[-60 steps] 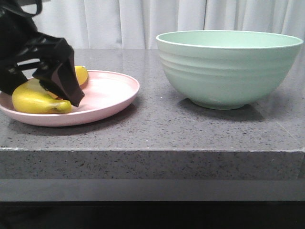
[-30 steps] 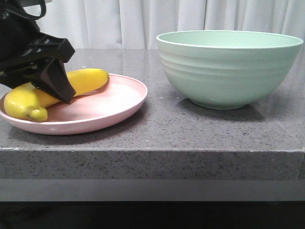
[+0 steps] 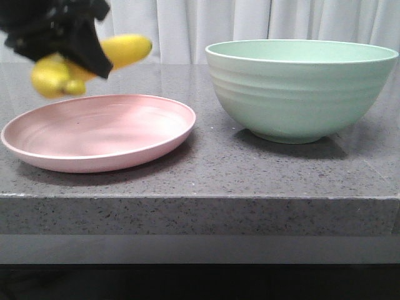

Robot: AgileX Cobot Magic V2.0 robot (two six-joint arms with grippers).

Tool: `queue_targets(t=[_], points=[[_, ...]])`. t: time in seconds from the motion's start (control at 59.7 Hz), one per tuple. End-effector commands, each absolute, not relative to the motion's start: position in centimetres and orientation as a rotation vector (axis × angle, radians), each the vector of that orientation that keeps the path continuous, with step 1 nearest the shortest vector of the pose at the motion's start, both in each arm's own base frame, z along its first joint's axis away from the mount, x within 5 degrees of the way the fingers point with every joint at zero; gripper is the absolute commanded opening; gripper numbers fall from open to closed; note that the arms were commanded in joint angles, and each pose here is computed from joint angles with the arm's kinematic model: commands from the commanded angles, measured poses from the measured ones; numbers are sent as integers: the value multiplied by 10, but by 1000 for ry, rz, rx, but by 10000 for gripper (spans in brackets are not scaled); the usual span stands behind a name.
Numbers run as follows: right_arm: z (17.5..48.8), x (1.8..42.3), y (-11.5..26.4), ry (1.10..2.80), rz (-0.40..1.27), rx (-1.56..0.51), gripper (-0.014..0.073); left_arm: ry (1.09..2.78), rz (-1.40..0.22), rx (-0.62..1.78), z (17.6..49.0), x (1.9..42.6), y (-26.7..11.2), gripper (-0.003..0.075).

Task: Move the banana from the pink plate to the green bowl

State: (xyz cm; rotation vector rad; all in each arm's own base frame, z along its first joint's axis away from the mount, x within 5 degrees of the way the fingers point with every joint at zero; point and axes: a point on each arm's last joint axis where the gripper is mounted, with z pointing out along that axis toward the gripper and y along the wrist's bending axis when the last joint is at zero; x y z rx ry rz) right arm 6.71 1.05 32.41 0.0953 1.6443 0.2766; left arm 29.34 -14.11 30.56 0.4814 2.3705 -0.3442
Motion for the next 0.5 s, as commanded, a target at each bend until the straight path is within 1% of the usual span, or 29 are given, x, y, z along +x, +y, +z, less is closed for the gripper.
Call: queue_targets(t=[0.0,0.1,0.218,0.318,0.485], points=[[339,71,11,1591,352,151,586,2201,-407,480,357,284,-148,174],[343,82,16,1654,445,194,586,2141,-451,541,379,273,-164,174],[352,96,22,1676,606,269,586,2088,-505,619,391,259,-185,174],[361,111,31,1699,749,300,586,2063,-545,686,394,247,-202,174],[373,132,52,1739,980,303,586,2051,-585,768,393,231,-219,174]])
